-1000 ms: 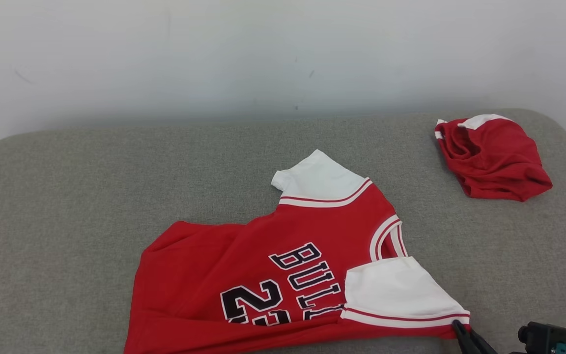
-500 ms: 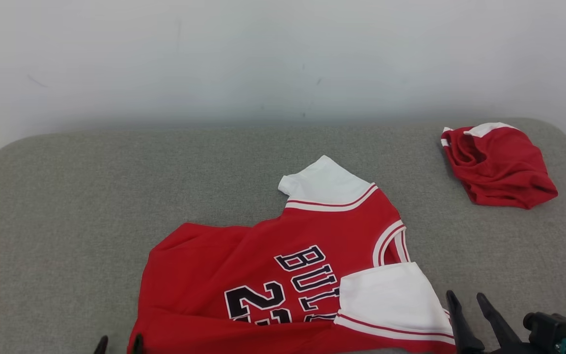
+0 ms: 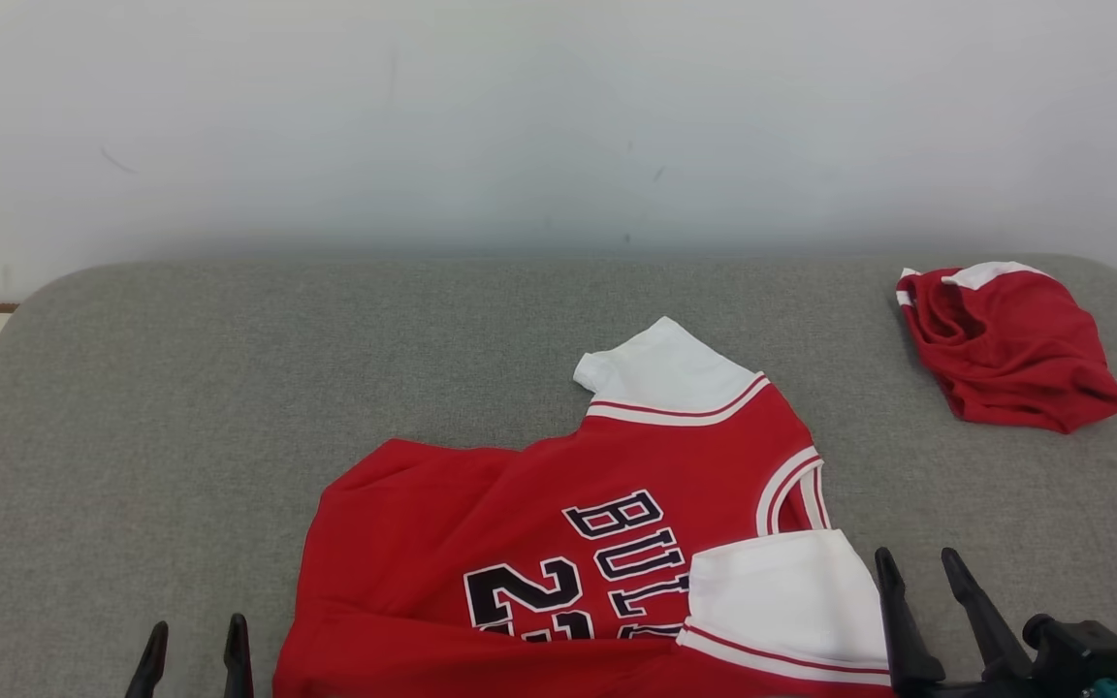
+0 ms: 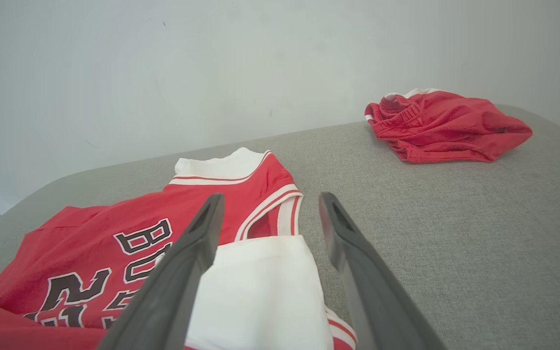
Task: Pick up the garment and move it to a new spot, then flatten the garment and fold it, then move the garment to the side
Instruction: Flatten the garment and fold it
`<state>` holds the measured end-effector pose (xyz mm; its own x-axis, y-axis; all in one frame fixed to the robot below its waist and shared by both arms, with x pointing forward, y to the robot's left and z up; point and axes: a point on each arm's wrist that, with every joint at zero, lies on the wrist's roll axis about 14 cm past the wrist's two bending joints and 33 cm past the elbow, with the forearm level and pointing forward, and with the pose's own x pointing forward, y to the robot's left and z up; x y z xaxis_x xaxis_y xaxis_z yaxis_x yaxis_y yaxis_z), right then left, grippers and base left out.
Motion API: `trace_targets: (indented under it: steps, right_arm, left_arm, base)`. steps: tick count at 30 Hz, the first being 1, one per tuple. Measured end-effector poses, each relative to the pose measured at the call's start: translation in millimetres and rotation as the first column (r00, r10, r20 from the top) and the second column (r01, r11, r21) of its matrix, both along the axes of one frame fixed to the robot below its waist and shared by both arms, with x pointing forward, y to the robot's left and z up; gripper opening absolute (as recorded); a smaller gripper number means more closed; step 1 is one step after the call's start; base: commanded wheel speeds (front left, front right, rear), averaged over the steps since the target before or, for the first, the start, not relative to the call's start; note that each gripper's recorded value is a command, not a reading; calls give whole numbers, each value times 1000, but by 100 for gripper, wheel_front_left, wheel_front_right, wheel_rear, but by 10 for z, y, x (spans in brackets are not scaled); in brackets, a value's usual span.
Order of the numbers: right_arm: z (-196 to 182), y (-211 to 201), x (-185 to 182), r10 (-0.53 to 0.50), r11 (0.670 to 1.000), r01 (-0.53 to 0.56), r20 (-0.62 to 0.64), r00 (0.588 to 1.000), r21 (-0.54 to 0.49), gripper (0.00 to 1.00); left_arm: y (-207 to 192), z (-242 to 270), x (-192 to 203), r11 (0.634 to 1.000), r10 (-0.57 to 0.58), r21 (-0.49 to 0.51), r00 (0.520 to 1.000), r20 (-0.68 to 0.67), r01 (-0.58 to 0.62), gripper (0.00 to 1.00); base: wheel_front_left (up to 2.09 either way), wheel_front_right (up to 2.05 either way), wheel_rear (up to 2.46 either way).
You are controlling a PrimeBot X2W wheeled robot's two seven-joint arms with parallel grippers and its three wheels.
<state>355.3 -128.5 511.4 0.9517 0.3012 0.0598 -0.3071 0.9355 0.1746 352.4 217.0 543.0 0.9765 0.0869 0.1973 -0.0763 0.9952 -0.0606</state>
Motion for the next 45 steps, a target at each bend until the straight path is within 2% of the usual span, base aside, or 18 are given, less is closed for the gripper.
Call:
trace_targets:
  steps: [9,13,22,27,29,34,45]
  right_arm:
    - [-33,84,-27,-6,1000,6,-2,1000,12,100]
    - [-37,70,-16,-11,1000,11,-4,1000,6,100]
    - [4,103,90,-5,1000,5,9,1000,-3,100]
    - [13,115,213,-6,1000,6,16,1000,-2,100]
    - [5,106,264,-14,1000,14,17,1000,3,100]
    - [-81,79,368,-31,999,31,0,1000,9,100]
    - [-262,-32,504,-75,997,75,-40,996,9,100]
  left_arm:
    - [-1,-57,-34,1000,13,-11,1000,-16,-13,100]
    - [-47,-84,38,1000,-15,-27,1000,-23,14,100]
    - [-171,-20,511,991,-131,-2,991,-28,131,100]
    - [-244,2,888,978,-202,44,976,-83,206,100]
    - [-265,8,1035,974,-221,22,970,-99,224,100]
    - [-467,-81,1350,942,-327,5,926,-190,334,100]
    - [-603,-653,1730,909,-405,-81,826,-391,408,100]
  base:
    - [0,0,0]
    - [0,0,0]
    - [0,0,0]
    - [0,0,0]
    - [0,0,0]
    - [0,0,0]
    - [0,0,0]
